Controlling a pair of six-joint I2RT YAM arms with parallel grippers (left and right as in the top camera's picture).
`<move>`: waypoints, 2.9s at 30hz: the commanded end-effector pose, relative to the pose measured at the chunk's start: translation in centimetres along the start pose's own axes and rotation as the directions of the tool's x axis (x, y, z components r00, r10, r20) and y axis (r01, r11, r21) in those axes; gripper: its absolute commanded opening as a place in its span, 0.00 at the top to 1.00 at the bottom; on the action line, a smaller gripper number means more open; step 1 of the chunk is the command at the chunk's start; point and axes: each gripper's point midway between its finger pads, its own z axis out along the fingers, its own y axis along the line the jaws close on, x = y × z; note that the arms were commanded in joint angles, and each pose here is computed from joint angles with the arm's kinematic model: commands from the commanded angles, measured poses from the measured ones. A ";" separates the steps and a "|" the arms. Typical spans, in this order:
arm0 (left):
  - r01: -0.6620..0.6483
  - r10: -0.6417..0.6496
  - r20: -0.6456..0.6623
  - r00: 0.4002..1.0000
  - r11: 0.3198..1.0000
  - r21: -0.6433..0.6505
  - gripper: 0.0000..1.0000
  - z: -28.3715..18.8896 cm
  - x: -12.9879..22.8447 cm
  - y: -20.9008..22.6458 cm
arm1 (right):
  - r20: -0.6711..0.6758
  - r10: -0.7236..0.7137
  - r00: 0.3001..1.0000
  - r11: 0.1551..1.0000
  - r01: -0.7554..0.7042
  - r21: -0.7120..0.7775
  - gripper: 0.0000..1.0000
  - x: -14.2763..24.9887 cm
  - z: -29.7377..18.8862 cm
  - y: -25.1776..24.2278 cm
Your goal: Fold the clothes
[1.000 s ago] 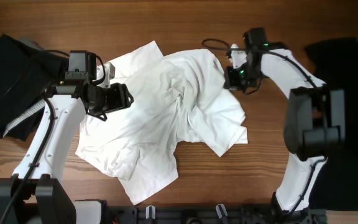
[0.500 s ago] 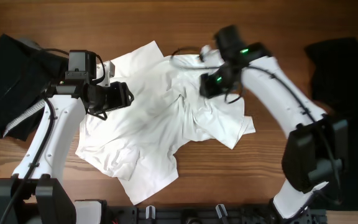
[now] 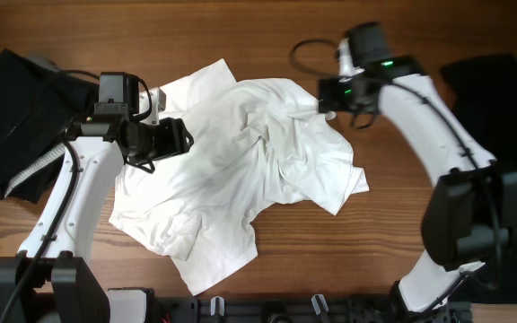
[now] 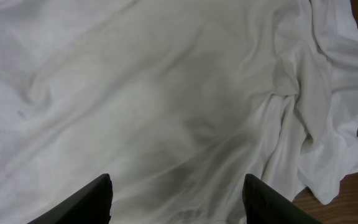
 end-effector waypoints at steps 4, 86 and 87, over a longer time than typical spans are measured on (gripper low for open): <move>-0.008 0.008 -0.010 1.000 1.000 -0.003 0.33 0.3 0.3 0.0 | -0.051 0.053 0.997 0.978 -0.063 -0.201 0.72 0.1 0.6 -1.8; -0.007 0.007 -0.013 1.000 1.000 -0.004 0.32 0.3 0.4 0.1 | 0.558 -0.031 0.829 0.988 -0.058 0.141 0.16 -14.5 -12.1 -7.5; -0.007 0.007 -0.013 1.000 1.000 -0.004 0.32 0.3 0.4 0.1 | 0.541 -0.029 0.841 0.988 -0.057 0.141 0.12 -14.1 -11.8 -7.5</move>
